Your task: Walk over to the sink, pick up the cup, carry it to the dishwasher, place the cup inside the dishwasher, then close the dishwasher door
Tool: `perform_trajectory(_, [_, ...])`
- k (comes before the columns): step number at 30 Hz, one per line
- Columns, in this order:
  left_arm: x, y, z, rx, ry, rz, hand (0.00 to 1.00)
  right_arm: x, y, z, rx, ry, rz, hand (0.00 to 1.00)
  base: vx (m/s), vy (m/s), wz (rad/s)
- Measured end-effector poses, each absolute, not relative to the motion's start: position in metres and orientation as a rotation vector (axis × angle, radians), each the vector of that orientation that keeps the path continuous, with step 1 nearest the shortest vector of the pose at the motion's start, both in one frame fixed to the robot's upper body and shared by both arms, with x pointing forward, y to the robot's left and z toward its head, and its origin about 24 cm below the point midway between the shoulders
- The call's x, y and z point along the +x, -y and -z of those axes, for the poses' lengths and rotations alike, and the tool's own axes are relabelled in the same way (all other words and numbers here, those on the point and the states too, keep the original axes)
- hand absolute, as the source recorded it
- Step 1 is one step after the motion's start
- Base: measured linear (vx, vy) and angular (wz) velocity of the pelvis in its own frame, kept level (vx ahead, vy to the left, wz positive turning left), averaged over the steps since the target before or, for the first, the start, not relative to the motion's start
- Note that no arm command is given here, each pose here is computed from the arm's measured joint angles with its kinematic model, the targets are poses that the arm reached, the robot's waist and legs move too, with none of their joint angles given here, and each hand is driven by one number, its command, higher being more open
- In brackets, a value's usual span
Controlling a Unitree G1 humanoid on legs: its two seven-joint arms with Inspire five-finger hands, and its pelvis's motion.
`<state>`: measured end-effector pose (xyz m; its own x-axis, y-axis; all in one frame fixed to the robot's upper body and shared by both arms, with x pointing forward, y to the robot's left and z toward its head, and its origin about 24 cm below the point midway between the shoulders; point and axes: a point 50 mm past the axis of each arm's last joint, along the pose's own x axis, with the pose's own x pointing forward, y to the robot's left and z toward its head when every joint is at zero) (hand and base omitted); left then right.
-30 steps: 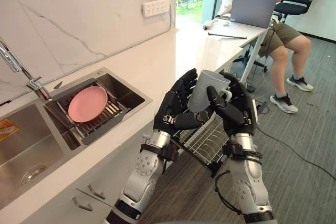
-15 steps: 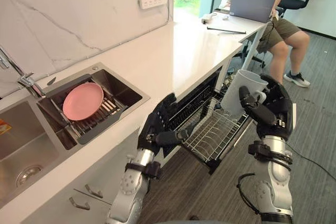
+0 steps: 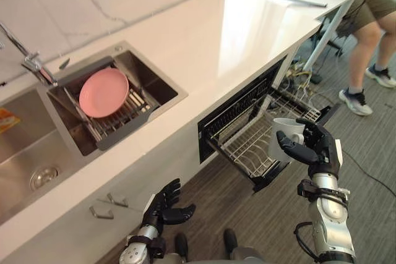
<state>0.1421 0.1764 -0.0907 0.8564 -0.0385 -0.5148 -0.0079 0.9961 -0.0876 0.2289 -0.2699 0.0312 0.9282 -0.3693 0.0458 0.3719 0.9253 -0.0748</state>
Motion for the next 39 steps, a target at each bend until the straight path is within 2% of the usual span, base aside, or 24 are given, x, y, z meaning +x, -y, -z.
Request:
perform_trajectory(8, [0.158,-0.211,0.098,-0.053,-0.565,-0.214,0.90,0.271,0.290,-0.066,-0.236,0.102,0.406,0.30,-0.07,-0.010,0.21])
perform_trajectory(18, [0.168,-0.212,0.097,-0.045,-0.540,-0.256,0.90,0.329,0.287,-0.113,-0.400,0.148,0.378,0.30,-0.05,-0.013,0.07])
perform_trajectory(27, [0.190,-0.204,0.089,-0.050,-0.479,-0.239,0.90,0.354,0.273,-0.119,-0.515,0.096,0.337,0.30,-0.01,-0.014,0.05])
perform_trajectory(28, [0.191,-0.203,0.089,-0.051,-0.476,-0.239,0.90,0.354,0.273,-0.119,-0.520,0.096,0.336,0.90,0.02,-0.010,0.03])
perform_trajectory(39, [0.205,-0.203,0.080,-0.054,-0.426,-0.274,0.90,0.356,0.273,-0.121,-0.584,0.099,0.358,0.90,0.00,-0.009,0.03])
